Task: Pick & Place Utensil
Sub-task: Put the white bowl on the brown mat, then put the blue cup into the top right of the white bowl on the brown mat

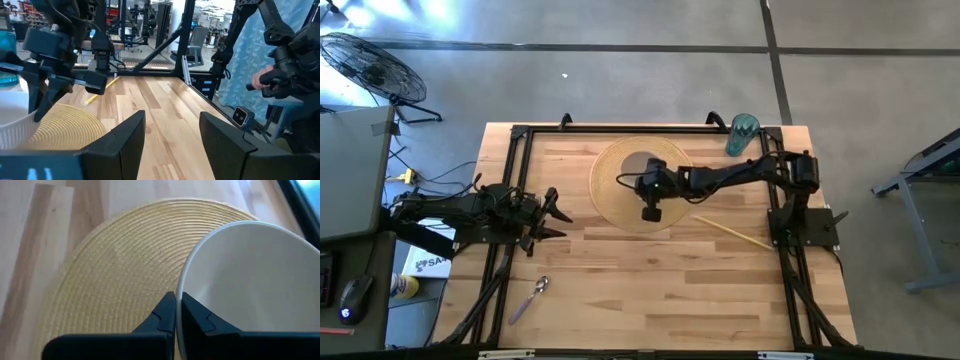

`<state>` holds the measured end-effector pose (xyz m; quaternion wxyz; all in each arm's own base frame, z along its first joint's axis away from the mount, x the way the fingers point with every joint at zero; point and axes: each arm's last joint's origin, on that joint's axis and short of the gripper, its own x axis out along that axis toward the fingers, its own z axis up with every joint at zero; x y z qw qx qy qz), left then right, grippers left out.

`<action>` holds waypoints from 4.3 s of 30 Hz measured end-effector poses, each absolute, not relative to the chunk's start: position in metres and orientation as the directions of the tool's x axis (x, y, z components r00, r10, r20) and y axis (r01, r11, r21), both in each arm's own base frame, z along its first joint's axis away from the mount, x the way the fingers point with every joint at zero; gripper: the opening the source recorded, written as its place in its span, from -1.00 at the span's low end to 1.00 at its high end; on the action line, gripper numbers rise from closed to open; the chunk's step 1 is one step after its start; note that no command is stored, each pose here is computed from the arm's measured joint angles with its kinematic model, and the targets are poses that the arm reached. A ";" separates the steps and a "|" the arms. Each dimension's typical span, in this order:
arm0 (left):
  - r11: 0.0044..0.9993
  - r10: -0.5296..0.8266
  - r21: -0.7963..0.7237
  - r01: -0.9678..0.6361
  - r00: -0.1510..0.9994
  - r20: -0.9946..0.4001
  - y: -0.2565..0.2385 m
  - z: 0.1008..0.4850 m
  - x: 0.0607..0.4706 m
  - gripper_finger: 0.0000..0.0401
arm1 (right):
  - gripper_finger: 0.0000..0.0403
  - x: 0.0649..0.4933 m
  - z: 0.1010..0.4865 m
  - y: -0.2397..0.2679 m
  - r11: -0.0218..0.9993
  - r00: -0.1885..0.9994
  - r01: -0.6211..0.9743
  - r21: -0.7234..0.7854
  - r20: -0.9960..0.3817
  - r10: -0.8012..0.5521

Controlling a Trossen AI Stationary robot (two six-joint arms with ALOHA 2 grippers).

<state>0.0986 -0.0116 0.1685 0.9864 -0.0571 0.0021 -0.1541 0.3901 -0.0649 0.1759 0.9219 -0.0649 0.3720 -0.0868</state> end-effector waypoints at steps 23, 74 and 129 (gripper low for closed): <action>0.946 -0.304 -0.113 0.304 0.952 0.013 -0.012 0.169 0.099 -0.07 | -0.87 0.389 0.174 -0.070 0.970 0.692 0.098 -0.224 -0.685 -0.228; 0.945 -0.306 -0.113 0.305 0.952 0.014 -0.012 0.169 0.099 -0.07 | -0.06 0.404 0.203 -0.067 0.975 0.740 0.201 -0.093 -0.637 -0.214; 0.947 -0.302 -0.113 0.301 0.953 0.014 -0.012 0.169 0.099 -0.07 | 0.98 0.190 0.216 0.057 0.501 0.232 0.849 -0.170 -0.732 -0.641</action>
